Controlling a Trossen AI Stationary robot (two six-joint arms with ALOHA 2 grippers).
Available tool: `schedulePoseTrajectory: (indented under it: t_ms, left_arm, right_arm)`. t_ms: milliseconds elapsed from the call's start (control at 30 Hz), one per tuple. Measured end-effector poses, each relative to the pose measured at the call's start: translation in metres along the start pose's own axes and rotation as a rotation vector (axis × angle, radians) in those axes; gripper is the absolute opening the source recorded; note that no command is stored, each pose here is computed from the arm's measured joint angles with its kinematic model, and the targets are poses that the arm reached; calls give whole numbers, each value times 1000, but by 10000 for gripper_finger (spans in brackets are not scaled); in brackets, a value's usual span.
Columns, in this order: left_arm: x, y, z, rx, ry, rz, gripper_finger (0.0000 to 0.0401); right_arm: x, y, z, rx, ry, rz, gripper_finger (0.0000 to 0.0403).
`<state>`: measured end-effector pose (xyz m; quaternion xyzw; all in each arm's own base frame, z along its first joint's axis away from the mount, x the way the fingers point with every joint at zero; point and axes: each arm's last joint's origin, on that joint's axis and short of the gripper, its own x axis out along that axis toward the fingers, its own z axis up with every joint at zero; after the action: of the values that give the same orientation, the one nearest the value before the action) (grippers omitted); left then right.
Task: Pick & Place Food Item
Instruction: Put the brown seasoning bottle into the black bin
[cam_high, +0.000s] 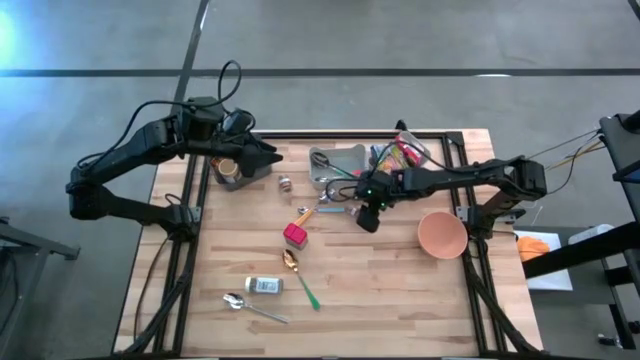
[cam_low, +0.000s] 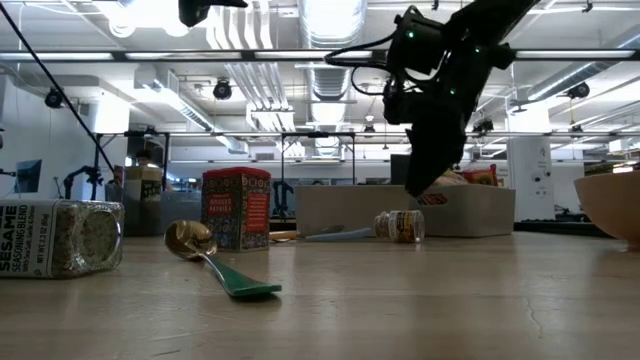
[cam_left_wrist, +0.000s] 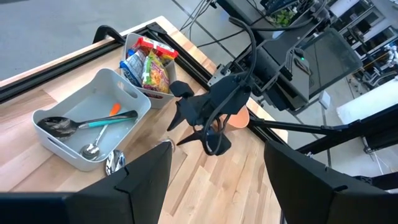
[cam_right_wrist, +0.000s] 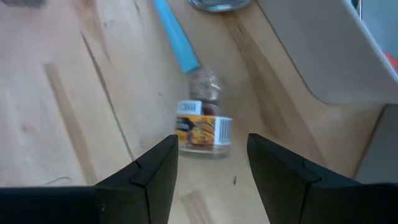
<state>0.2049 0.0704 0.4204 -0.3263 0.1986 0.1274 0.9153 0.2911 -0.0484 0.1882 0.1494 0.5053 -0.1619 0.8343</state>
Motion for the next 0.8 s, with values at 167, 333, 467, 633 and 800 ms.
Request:
schedulePoseTrajectory:
  t_ms: [167, 333, 467, 633, 800]
  left_arm:
    - [0, 0, 0, -2, 0, 0, 259]
    - [0, 0, 0, -3, 0, 0, 259]
    - [0, 0, 0, -3, 0, 0, 259]
    - [0, 0, 0, -3, -4, 7, 259]
    - [0, 0, 0, -4, -1, 9, 259]
  right_arm:
    - [3, 2, 0, -10, -33, 12, 191]
    - [2, 6, 2, -21, -71, 21, 191]
    - [11, 8, -1, -32, -54, 19, 191]
    - [28, 10, -1, -33, -12, 1, 191]
    - [40, 12, 1, -41, 4, -10, 191]
